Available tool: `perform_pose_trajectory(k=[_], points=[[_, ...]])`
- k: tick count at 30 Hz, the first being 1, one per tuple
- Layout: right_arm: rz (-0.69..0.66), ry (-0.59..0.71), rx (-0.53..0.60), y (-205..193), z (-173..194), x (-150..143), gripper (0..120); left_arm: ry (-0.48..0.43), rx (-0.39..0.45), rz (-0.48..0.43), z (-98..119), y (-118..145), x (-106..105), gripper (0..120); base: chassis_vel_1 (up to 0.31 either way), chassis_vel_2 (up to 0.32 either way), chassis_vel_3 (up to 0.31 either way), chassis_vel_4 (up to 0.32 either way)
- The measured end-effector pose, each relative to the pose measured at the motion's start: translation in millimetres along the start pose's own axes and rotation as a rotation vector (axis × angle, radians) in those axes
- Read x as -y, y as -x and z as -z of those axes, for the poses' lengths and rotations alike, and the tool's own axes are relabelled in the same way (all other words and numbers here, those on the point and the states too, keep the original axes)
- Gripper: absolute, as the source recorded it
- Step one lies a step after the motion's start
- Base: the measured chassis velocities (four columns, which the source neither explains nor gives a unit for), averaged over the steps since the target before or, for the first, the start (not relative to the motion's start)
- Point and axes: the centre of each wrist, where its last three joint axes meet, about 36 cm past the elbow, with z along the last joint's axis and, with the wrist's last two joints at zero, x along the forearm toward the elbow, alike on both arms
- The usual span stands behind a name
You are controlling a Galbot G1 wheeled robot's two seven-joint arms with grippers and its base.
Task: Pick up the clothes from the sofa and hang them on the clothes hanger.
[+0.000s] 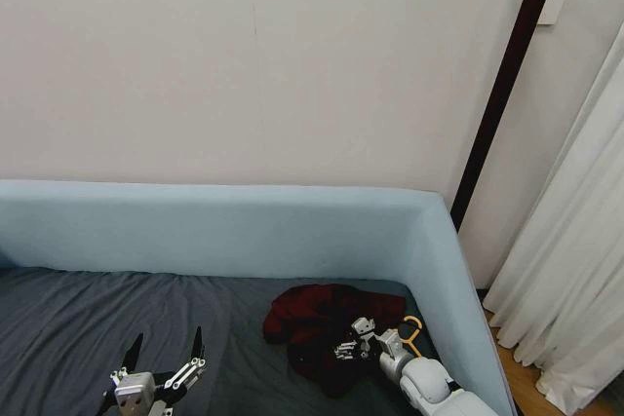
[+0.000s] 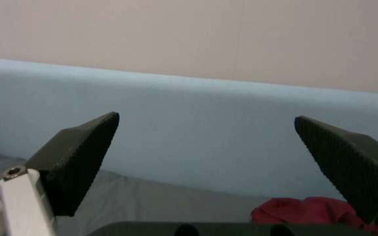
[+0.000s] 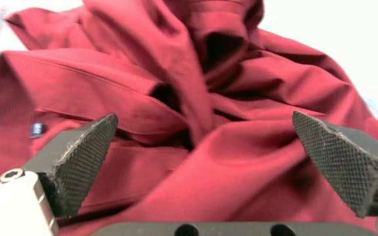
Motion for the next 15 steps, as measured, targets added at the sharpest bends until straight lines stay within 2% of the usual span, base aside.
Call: perform_pose_trajectory(k=[4, 7, 13, 15], points=[[-0.098, 0.003, -0.026, -1.1, 5.6, 3.2, 100, -0.002, -0.005, -0.001, -1.8, 1.5, 0.7, 100, 0.0, 0.0, 0.0, 0.0], [-0.195, 0.005, -0.087, -1.8, 11.3, 0.2, 100, -0.005, -0.009, -0.002, -2.8, 2.2, 2.6, 100, 0.0, 0.0, 0.0, 0.0], [-0.201, 0.034, -0.131, 1.0, 6.5, -2.4, 100, -0.005, -0.012, -0.006, -2.8, 2.4, 3.9, 100, 0.0, 0.0, 0.0, 0.0], [-0.196, 0.056, -0.135, 2.2, 6.6, -2.0, 93, 0.0, -0.014, -0.005, -3.1, 2.7, 2.5, 100, 0.0, 0.0, 0.0, 0.0]])
